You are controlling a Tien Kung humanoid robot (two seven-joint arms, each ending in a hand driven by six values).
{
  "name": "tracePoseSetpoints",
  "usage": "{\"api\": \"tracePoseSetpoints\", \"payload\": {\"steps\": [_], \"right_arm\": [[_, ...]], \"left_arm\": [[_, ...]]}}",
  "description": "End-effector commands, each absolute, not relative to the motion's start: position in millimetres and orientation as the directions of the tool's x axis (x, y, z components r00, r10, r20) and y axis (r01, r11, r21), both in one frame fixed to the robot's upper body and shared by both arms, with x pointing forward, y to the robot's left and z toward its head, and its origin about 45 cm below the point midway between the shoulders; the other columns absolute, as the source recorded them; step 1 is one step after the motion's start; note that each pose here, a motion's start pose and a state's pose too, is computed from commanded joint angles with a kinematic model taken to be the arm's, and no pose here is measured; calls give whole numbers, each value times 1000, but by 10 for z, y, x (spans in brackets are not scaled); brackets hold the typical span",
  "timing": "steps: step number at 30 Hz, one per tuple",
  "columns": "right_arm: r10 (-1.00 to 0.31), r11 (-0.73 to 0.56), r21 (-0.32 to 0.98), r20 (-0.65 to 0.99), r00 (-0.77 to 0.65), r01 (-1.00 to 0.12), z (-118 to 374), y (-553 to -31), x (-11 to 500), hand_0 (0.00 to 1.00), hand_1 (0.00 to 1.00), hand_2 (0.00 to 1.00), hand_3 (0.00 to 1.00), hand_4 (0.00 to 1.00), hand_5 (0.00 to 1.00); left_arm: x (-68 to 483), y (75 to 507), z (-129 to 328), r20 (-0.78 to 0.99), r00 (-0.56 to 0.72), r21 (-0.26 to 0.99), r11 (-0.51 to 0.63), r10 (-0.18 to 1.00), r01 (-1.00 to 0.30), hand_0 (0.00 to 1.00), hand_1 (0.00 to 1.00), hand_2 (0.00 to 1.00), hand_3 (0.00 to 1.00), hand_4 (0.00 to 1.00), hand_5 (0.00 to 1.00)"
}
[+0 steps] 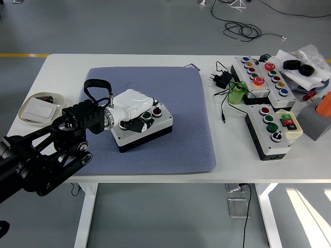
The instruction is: Pick up the button,place it on the desk,press the button,press the button
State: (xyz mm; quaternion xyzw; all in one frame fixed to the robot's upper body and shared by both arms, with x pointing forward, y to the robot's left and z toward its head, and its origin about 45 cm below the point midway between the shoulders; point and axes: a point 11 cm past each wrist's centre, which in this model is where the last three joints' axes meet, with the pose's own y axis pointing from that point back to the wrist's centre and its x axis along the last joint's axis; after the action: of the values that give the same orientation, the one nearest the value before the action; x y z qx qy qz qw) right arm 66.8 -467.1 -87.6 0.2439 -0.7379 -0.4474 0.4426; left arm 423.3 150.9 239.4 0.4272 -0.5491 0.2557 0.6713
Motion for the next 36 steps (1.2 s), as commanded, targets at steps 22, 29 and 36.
{"api": "tracePoseSetpoints", "payload": {"steps": [22,29,36], "right_arm": [[-757,479,877,434,-488,36,-881,-4664,658,787,797,817,751,412,479],[-757,479,877,431,-491,32,-878,-4662,679,787,797,817,751,412,479],[-757,479,877,431,-492,31,-878,-4662,683,787,797,817,751,412,479]], "left_arm": [[4304,1648,2286,941,308,337,443,-139,-831,34,89,120,700,509,265],[4302,1667,2262,931,331,366,429,-156,-826,34,92,123,699,503,264],[4321,1677,2334,941,309,337,433,-135,-836,34,91,122,700,504,262]]}}
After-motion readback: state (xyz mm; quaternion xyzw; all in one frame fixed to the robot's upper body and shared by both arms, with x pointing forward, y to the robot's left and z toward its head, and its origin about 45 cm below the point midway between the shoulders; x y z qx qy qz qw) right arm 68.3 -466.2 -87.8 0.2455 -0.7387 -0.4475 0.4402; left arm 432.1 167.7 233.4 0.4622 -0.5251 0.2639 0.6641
